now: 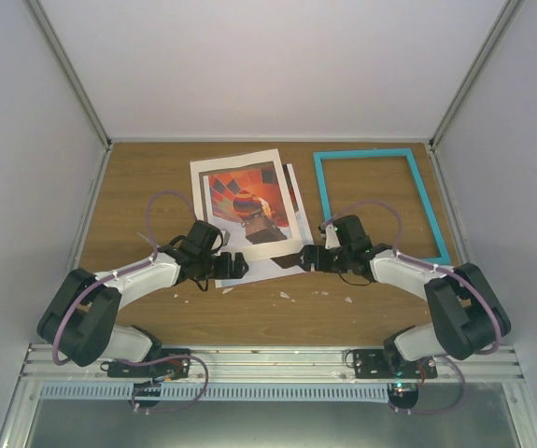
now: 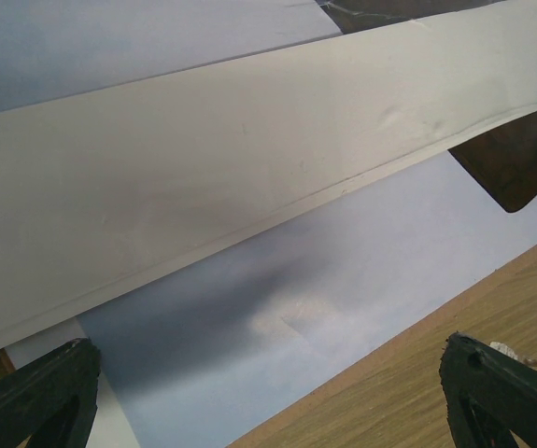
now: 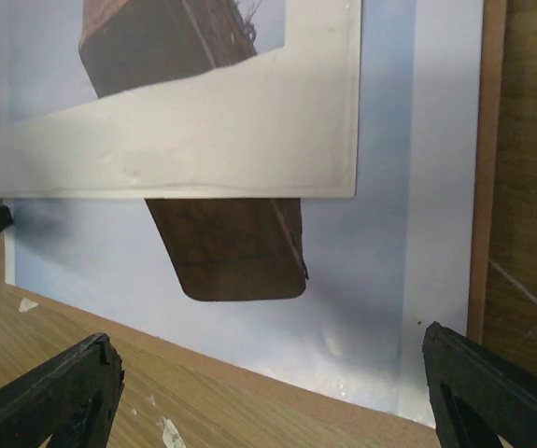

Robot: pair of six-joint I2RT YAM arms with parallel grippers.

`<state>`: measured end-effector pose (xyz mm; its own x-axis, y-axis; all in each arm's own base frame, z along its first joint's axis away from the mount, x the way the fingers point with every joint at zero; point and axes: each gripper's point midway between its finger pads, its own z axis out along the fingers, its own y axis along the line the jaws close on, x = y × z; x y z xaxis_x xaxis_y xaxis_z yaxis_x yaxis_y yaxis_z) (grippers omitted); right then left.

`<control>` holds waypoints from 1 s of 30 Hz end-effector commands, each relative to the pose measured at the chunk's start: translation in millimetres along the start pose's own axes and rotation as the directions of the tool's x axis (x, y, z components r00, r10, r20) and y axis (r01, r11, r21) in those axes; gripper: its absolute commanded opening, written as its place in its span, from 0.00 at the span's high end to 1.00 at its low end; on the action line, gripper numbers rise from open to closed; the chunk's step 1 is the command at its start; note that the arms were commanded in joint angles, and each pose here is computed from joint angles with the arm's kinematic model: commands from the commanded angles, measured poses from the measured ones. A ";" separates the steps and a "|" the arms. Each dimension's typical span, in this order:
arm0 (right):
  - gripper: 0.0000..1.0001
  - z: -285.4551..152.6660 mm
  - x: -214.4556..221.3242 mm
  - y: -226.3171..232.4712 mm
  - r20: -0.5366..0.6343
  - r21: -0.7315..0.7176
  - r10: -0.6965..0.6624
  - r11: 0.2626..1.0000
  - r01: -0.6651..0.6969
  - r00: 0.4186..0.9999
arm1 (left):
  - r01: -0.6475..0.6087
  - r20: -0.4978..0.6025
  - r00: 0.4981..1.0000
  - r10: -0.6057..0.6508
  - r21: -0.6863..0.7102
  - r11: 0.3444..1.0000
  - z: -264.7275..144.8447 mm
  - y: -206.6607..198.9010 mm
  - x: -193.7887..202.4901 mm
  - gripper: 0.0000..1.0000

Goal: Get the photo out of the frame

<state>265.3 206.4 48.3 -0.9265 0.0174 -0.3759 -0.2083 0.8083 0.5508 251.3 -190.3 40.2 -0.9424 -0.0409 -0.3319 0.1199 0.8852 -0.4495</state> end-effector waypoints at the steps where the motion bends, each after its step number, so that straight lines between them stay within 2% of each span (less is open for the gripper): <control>1: 0.12 -6.9 -18.0 6.8 0.064 -0.070 -0.004 0.998 0.008 0.998 | 0.008 -0.105 0.994 -0.011 -0.028 1.000 11.8 14.0 32.4 0.01; 6: 0.12 -6.7 -27.1 8.6 0.076 -0.078 -0.018 0.997 0.024 0.997 | 0.005 -0.102 0.995 -0.008 -0.027 1.000 10.6 13.6 32.0 0.01; 12: 0.12 -13.7 -32.3 -13.3 0.072 0.096 -0.043 0.995 0.036 0.996 | 0.004 -0.100 0.995 -0.007 -0.033 0.999 9.3 14.1 31.2 0.01; 17: 0.12 -15.2 -19.0 -20.0 0.022 0.156 -0.052 0.987 0.048 0.998 | 0.001 -0.099 0.995 -0.004 -0.029 1.000 9.0 12.9 30.4 0.01; 30: 0.12 6.5 8.1 -22.1 -0.076 0.168 -0.041 0.984 0.053 0.996 | 0.002 -0.101 0.995 -0.003 -0.018 1.000 8.8 10.3 29.9 0.01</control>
<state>270.3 192.0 38.3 -0.9300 -0.0371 -0.3657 -0.2031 0.8811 0.4271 251.6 -192.4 41.0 -0.9396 -0.0293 -0.3411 0.1380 0.8793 -0.4558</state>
